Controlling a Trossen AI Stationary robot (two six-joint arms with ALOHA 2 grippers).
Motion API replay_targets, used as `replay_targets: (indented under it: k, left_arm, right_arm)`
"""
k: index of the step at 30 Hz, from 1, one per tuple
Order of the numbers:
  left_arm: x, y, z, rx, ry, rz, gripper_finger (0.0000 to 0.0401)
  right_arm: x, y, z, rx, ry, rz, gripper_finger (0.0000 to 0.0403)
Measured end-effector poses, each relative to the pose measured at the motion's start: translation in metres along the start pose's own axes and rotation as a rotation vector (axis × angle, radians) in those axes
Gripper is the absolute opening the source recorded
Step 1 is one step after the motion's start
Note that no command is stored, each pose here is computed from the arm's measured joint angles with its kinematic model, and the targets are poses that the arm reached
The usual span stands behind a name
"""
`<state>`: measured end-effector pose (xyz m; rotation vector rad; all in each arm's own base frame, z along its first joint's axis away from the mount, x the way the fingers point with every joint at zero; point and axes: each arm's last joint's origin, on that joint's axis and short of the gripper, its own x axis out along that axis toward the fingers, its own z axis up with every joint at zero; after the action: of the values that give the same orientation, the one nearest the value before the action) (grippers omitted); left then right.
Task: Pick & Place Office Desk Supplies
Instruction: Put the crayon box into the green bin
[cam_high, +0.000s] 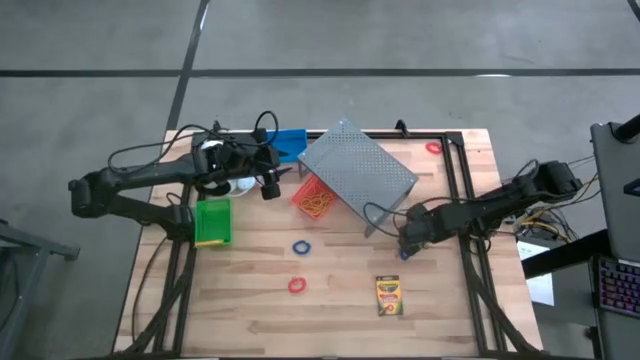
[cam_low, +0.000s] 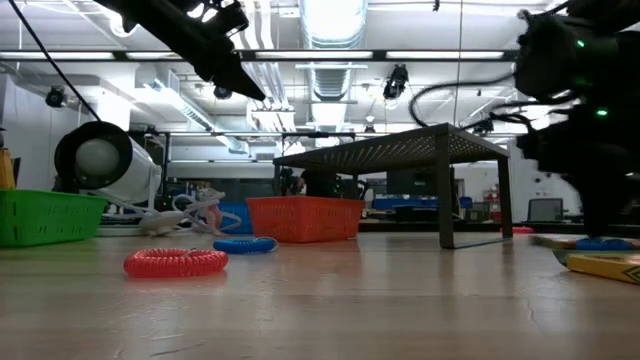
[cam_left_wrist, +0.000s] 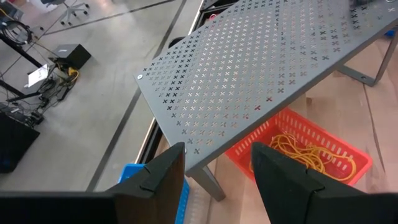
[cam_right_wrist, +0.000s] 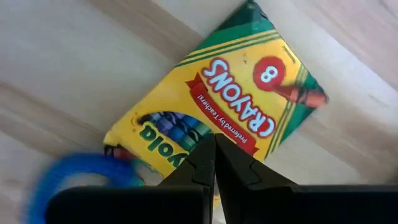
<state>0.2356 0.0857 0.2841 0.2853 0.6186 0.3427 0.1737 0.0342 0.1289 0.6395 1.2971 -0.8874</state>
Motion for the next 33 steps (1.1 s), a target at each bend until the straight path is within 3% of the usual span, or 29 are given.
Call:
replay_targets:
  k: [2,4,9,17,21,26,33]
  left_arm:
    - [0.0,0.0,0.0,0.0,0.0,0.0,0.0189]
    - [0.0,0.0,0.0,0.0,0.0,0.0,0.0189]
    - [0.0,0.0,0.0,0.0,0.0,0.0,0.0189]
    - [0.0,0.0,0.0,-0.001,0.0,0.0,0.0189]
    - [0.0,0.0,0.0,-0.001,0.0,0.0,0.0189]
    - [0.0,0.0,0.0,-0.017,0.004,-0.001,0.0189]
    - [0.0,0.0,0.0,-0.106,0.004,-0.001,0.0189]
  right_arm:
    - [-0.004,0.008,0.005,0.004,-0.044,0.053,0.0008]
    - [-0.004,0.004,0.004,0.018,-0.016,0.033,0.0008]
    - [-0.005,0.0,-0.003,0.065,0.164,0.032,0.0008]
    - [-0.011,0.009,-0.017,0.063,0.462,0.128,0.0008]
    - [-0.013,0.013,-0.027,0.076,0.465,0.128,0.0008]
    - [-0.017,0.026,-0.037,0.055,0.423,0.229,0.0008]
    - [-0.016,0.025,-0.044,0.07,0.353,0.199,0.0008]
